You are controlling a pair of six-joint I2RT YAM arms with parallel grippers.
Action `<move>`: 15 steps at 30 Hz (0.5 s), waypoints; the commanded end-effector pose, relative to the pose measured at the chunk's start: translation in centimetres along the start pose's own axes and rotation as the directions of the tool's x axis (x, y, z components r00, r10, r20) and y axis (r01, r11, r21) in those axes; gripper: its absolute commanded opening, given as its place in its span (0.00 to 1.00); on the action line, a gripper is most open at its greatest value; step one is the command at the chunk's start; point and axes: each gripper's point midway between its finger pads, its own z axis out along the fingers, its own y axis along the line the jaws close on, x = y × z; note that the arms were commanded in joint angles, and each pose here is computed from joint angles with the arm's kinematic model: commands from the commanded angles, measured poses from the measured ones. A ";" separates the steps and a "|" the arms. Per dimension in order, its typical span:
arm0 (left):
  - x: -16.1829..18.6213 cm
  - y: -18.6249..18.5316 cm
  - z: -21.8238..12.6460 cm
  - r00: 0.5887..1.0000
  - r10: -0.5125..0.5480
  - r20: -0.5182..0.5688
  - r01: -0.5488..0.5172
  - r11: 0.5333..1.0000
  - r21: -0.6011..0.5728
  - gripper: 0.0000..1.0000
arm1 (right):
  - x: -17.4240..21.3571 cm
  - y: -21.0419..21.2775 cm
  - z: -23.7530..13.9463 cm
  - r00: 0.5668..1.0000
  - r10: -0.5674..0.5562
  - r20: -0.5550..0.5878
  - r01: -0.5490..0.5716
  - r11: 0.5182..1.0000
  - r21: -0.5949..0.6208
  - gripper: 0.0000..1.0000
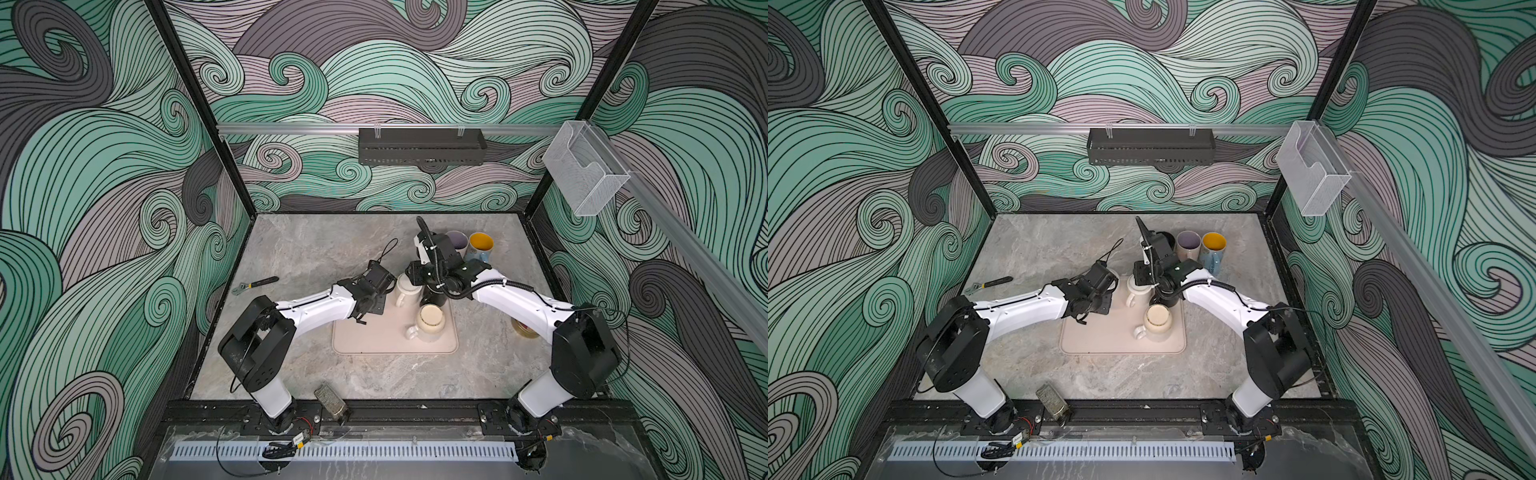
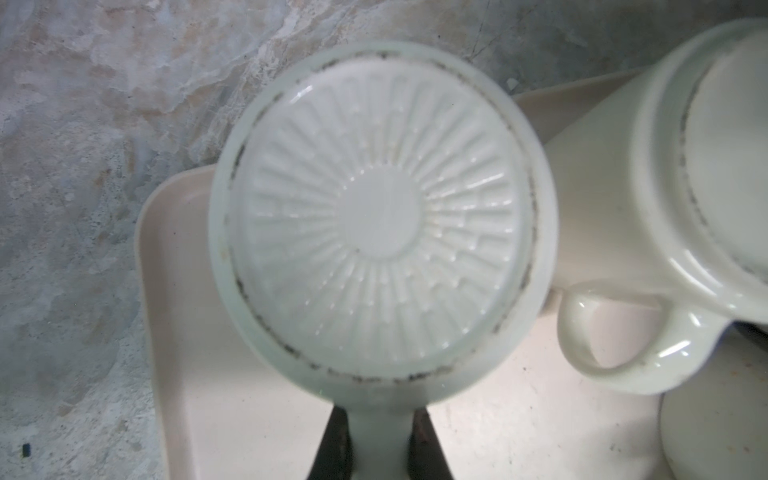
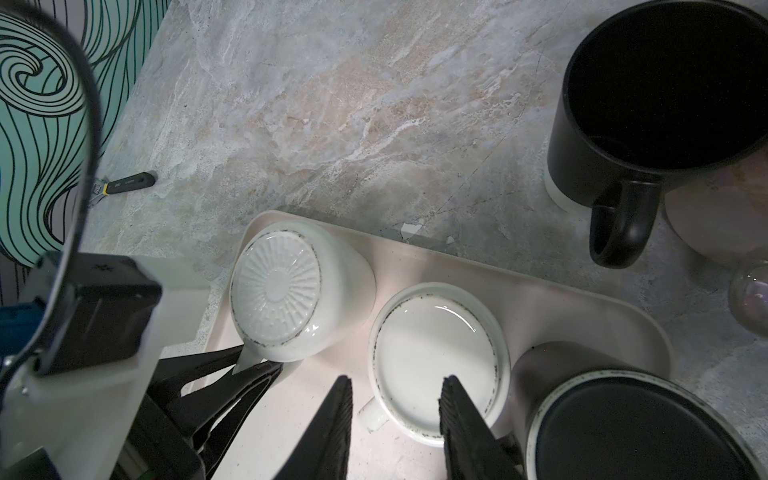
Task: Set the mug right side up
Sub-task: 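Lower the left gripper onto the upside-down white mug and grasp it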
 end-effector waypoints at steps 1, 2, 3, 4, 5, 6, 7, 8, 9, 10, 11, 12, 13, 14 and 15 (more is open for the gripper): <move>-2.0 0.6 -2.0 0.998 0.013 0.061 -0.010 0.999 -0.039 0.00 | -0.7 0.4 -0.7 0.999 0.014 0.029 -0.014 1.000 -0.023 0.37; -2.1 0.7 -2.3 0.997 0.019 0.070 -0.017 0.999 -0.042 0.00 | -0.8 0.6 -0.8 0.999 0.014 0.031 -0.013 0.999 -0.029 0.36; -2.2 0.8 -2.7 0.997 0.025 0.079 -0.021 0.999 -0.044 0.00 | -0.9 0.7 -0.8 0.999 0.014 0.031 -0.013 0.999 -0.032 0.36; -2.4 0.9 -3.1 0.995 0.028 0.092 -0.024 0.999 -0.045 0.00 | -0.9 0.8 -0.8 0.999 0.015 0.032 -0.014 0.999 -0.038 0.36; -2.6 1.1 -3.5 0.994 0.033 0.102 -0.028 0.999 -0.045 0.00 | -1.0 0.8 -0.8 0.999 0.017 0.034 -0.015 0.999 -0.042 0.36; -2.8 1.2 -3.9 0.993 0.037 0.114 -0.032 0.999 -0.044 0.00 | -1.1 0.9 -0.9 0.999 0.018 0.037 -0.016 0.999 -0.045 0.36; -2.9 1.3 -4.3 0.992 0.042 0.121 -0.036 0.998 -0.047 0.00 | -1.1 1.0 -0.8 0.999 0.019 0.037 -0.017 0.999 -0.051 0.36; -3.1 1.6 -4.7 0.990 0.047 0.130 -0.040 0.998 -0.055 0.00 | -1.2 1.1 -0.9 0.999 0.018 0.038 -0.016 0.998 -0.055 0.36; -3.2 1.8 -5.0 0.989 0.053 0.136 -0.044 0.997 -0.065 0.00 | -1.3 1.2 -0.8 0.999 0.018 0.037 -0.016 0.998 -0.058 0.36; -3.4 2.1 -5.4 0.988 0.056 0.145 -0.045 0.996 -0.080 0.00 | -1.3 1.3 -0.8 0.999 0.019 0.037 -0.017 0.998 -0.063 0.36; -3.7 2.5 -5.8 0.986 0.057 0.155 -0.043 0.995 -0.095 0.00 | -1.3 1.4 -0.8 0.999 0.019 0.038 -0.016 0.997 -0.070 0.36; -3.9 2.8 -6.2 0.984 0.060 0.165 -0.042 0.993 -0.108 0.00 | -1.4 1.5 -0.7 0.999 0.020 0.037 -0.017 0.997 -0.072 0.36; -4.1 3.2 -6.6 0.982 0.064 0.176 -0.042 0.992 -0.123 0.00 | -1.5 1.6 -0.7 0.999 0.021 0.039 -0.018 0.997 -0.076 0.36; -4.4 3.4 -7.1 0.979 0.067 0.190 -0.042 0.990 -0.133 0.00 | -1.5 1.6 -0.6 0.999 0.022 0.036 -0.019 0.997 -0.079 0.36; -4.7 3.7 -7.5 0.976 0.067 0.206 -0.039 0.990 -0.138 0.00 | -1.5 1.7 -0.6 0.999 0.024 0.037 -0.020 0.996 -0.082 0.36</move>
